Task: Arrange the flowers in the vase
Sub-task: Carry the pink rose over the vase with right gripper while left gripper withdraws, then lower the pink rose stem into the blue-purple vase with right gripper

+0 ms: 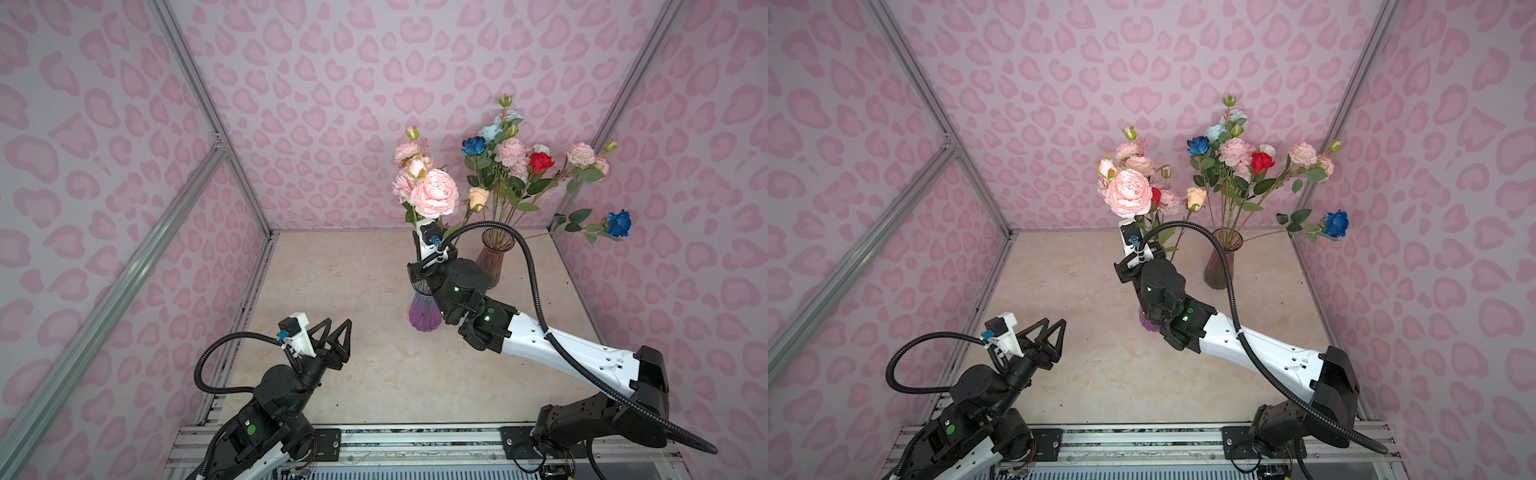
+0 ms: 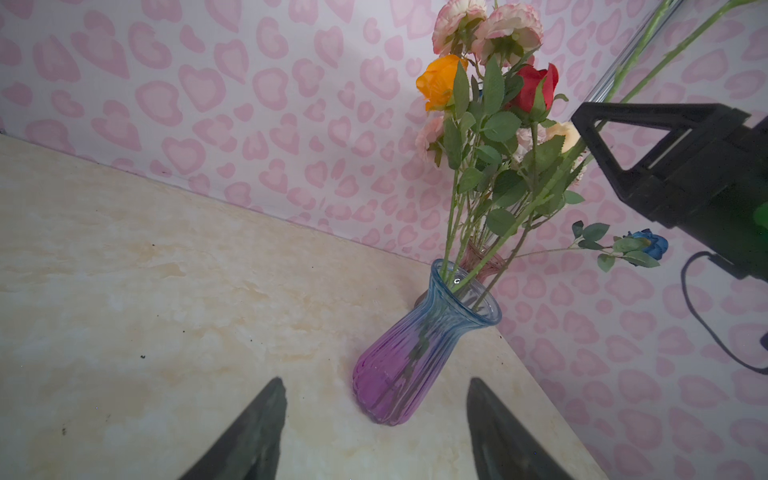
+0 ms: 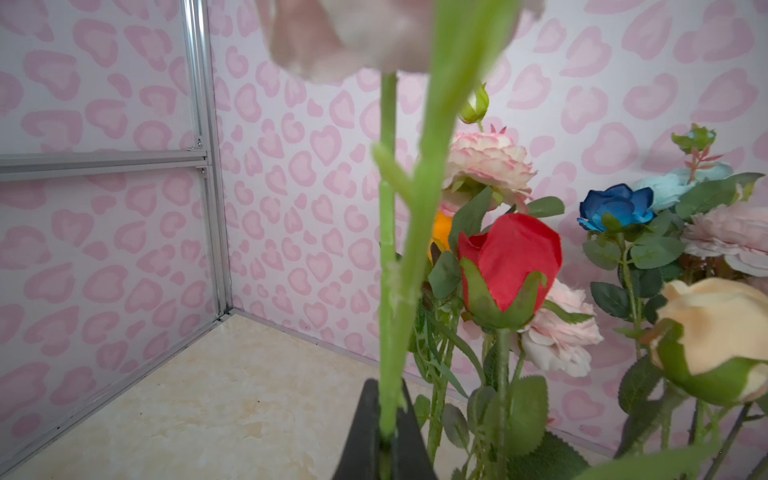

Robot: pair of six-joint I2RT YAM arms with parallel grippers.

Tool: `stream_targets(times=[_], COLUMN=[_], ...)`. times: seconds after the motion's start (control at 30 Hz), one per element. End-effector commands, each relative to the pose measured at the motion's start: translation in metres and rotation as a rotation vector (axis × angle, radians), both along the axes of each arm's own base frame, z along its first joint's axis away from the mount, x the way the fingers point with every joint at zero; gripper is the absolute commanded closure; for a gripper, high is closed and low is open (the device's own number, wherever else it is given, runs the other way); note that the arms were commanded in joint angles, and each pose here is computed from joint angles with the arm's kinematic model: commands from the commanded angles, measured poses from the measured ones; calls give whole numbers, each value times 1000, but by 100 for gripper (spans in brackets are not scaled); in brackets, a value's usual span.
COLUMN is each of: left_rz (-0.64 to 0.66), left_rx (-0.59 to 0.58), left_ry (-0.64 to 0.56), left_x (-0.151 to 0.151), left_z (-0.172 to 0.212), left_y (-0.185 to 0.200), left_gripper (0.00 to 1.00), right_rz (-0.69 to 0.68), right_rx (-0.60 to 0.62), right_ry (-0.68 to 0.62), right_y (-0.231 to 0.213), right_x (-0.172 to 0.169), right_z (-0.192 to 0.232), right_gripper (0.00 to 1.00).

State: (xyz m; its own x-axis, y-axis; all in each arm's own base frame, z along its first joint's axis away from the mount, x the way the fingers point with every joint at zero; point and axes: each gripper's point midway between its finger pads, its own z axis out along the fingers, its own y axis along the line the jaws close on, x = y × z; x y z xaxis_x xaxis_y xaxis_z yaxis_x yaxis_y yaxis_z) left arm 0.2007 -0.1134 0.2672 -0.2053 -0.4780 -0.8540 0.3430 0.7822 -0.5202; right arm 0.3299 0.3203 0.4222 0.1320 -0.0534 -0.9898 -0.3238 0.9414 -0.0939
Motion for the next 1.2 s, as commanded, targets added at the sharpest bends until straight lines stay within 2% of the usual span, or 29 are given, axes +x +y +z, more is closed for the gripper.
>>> stream_targets(times=[0.0,0.37,0.7,1.0,1.17], left_rz=[5,10,16,17,16], left_rx=[-20,-11,0,-2,-1], left_ry=[3,23,37,44,47], left_x=[1,4,7,7,8], left_z=[0,-9,-14,-15,-16], left_y=[0,-2,-3,-4,-5], left_gripper=[30,30,30,30,30], right_rz=[-14,-30,-47,-54,-54], right_rx=[14,-36,11,4,10], right_ry=[-19,65,176,203,205], right_y=[1,4,-11,-14,-17], right_x=[2,14,30,31,29], right_z=[4,-37,-72,-81,-81], right_gripper=[99,96,92,81,81])
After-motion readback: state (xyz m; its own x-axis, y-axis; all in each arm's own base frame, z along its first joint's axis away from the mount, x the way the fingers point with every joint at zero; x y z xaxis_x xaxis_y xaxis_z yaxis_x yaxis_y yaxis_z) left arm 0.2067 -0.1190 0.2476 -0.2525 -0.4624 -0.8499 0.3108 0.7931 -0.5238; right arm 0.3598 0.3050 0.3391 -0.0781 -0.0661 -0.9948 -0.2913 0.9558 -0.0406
